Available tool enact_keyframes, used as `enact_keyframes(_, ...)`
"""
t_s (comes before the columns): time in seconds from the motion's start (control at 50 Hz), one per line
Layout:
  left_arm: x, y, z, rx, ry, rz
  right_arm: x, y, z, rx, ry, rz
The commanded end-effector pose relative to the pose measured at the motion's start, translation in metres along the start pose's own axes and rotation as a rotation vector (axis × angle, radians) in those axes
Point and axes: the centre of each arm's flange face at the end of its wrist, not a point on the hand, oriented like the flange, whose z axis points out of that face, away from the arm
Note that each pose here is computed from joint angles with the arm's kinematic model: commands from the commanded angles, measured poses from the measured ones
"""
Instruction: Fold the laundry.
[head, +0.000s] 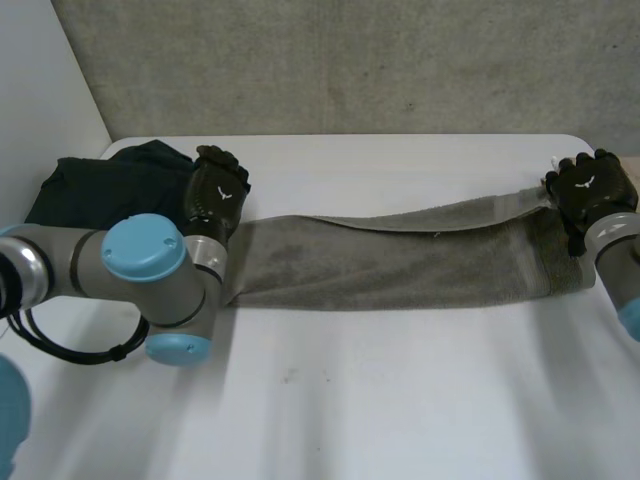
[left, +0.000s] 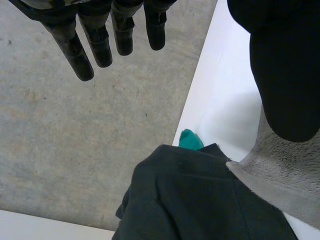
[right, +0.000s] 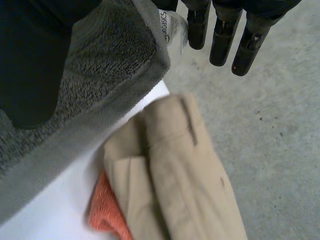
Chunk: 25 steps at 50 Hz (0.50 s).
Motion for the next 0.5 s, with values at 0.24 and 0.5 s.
enact_keyframes(0.24, -0.004, 0.003, -0.045, -0.045, 0.080, 0.003, -0.002, 0.013, -0.048, -0.118, -0.191, 0.102)
enact_keyframes(0.5, -0.022, 0.022, -0.036, -0.093, 0.047, -0.122, 0.015, 0.003, -0.061, -0.131, -0.225, 0.139)
